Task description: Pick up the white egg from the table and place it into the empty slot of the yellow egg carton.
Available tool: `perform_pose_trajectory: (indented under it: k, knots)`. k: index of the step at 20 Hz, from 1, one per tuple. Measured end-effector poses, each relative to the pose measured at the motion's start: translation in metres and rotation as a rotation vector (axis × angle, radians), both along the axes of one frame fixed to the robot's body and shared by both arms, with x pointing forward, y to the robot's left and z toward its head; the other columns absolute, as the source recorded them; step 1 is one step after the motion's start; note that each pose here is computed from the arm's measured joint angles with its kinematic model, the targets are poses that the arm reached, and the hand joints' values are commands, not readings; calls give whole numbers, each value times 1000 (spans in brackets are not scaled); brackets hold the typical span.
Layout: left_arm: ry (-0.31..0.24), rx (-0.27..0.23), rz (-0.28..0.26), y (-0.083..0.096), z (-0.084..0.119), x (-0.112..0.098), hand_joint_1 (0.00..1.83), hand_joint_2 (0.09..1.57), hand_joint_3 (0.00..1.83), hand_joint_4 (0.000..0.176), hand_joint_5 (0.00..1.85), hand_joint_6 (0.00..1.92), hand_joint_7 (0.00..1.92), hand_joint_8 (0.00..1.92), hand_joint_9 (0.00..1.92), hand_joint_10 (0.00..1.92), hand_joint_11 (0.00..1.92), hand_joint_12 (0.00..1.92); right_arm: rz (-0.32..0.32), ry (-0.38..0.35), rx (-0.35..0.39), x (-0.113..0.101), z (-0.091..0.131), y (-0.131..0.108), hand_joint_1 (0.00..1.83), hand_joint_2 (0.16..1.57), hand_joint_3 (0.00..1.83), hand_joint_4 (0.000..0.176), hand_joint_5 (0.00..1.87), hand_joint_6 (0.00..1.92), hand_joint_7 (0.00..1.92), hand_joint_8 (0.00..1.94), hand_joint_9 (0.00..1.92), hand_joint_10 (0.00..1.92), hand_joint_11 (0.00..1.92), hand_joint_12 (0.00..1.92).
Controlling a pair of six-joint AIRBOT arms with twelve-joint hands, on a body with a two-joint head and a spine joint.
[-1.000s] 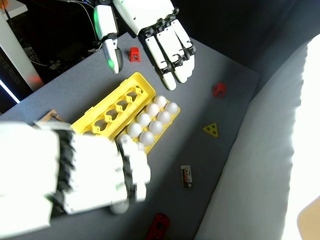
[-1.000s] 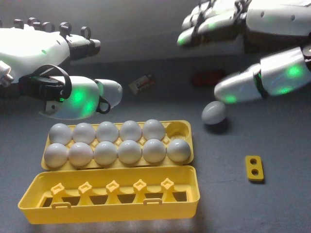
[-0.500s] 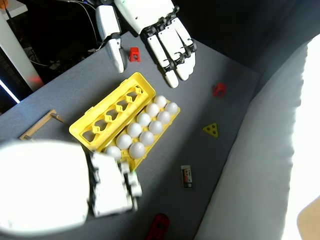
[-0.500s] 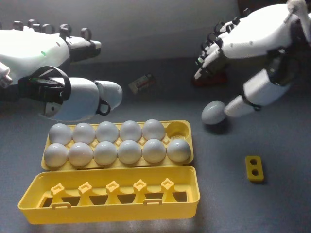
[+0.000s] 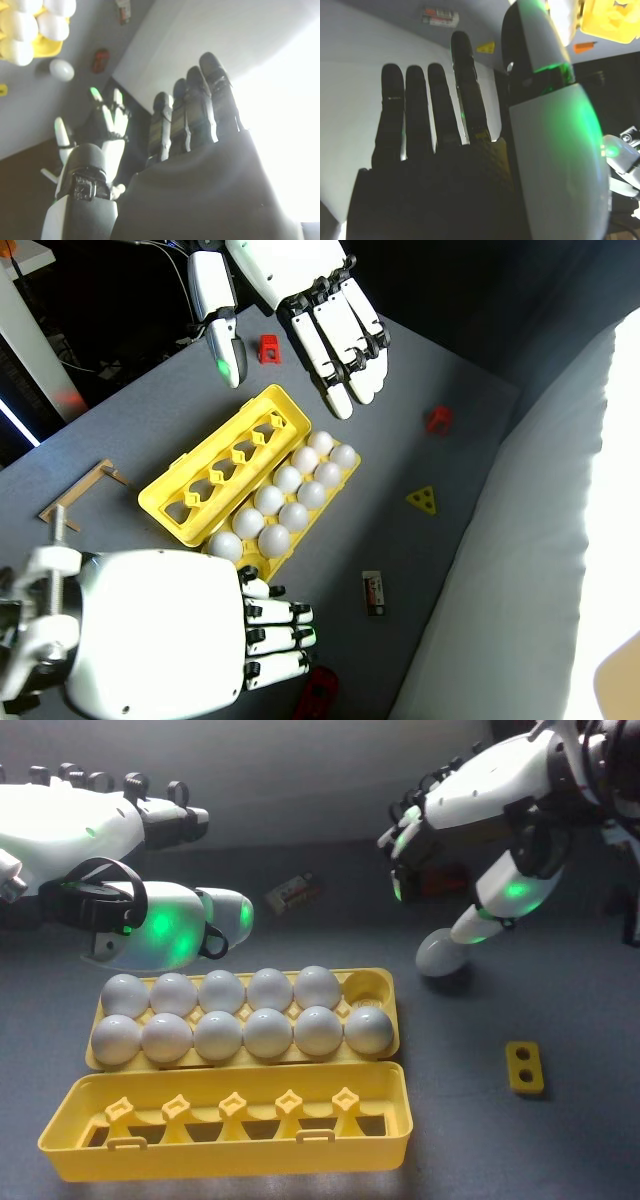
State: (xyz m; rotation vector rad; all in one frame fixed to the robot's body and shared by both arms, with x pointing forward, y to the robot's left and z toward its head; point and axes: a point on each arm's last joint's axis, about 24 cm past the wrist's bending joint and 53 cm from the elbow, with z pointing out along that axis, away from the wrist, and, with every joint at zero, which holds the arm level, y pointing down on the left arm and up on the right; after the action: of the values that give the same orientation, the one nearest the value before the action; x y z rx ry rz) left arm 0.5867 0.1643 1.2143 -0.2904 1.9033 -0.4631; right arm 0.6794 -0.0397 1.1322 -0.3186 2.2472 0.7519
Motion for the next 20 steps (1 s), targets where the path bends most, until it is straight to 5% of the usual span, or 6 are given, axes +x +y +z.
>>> perform_pose_trajectory:
  k: [4,6,10,14,20]
  knots:
    - [0,1,3,1,0,0,0,1289,5,51,124,1,111,1,128,2,0,558,-2,19,-9,1,-10,3,966,1051,0,0,324,868,114,0,91,34,0,692]
    - [0,1,4,1,0,0,0,1289,5,51,125,1,111,1,128,2,0,558,44,-79,-47,7,-13,3,971,1046,0,0,324,878,115,1,91,35,0,693]
    - [-4,-2,2,0,2,0,0,1289,4,52,123,0,111,1,128,1,0,556,29,-187,-14,20,-10,2,1007,985,0,0,324,963,156,10,113,50,0,668]
    - [-2,1,6,1,1,0,0,1289,3,52,122,0,112,1,128,1,0,556,4,-231,15,23,-20,-3,1017,976,0,0,308,968,166,11,101,46,0,674]
    - [-4,-1,5,1,2,1,0,1288,2,52,124,1,107,0,128,1,0,556,31,-288,-41,25,-35,-9,1026,976,0,0,297,968,169,10,101,47,0,681]
